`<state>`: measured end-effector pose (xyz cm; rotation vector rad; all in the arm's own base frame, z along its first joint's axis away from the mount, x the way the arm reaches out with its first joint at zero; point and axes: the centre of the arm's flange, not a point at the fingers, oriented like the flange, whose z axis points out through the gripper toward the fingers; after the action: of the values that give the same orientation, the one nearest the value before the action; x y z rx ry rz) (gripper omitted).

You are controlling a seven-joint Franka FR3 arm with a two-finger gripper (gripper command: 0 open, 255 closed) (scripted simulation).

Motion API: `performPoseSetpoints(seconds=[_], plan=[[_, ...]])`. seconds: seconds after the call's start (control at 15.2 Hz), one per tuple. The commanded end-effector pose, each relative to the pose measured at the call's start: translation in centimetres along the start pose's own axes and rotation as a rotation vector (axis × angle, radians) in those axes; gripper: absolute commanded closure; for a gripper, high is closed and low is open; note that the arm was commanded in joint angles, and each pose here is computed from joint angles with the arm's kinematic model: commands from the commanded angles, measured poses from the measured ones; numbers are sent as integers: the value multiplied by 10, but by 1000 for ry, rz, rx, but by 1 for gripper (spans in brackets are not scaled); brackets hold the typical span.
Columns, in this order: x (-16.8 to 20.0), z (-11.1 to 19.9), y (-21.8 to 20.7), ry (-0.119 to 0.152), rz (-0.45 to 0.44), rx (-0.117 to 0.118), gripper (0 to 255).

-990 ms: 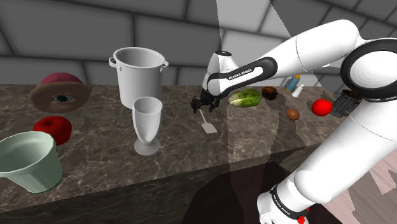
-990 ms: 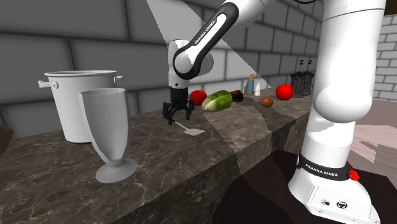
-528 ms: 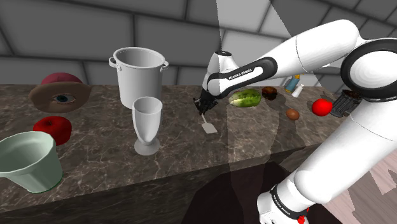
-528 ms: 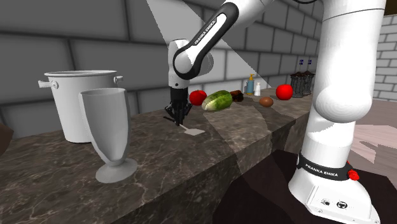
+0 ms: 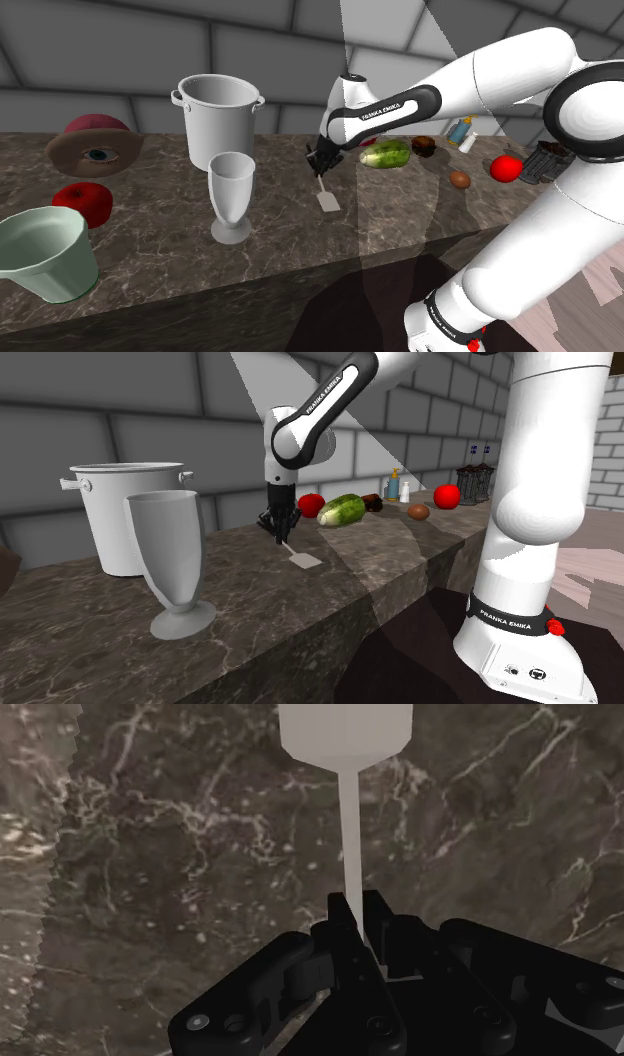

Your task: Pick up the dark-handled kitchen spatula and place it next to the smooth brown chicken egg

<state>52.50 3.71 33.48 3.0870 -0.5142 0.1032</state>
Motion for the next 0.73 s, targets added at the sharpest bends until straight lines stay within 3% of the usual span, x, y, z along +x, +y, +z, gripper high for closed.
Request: performPoseSetpoints(seconds=[0.0,0.66], plan=[[1,-10,-1,0,0,0,255],[4,-63,-1,0,0,0,255]])
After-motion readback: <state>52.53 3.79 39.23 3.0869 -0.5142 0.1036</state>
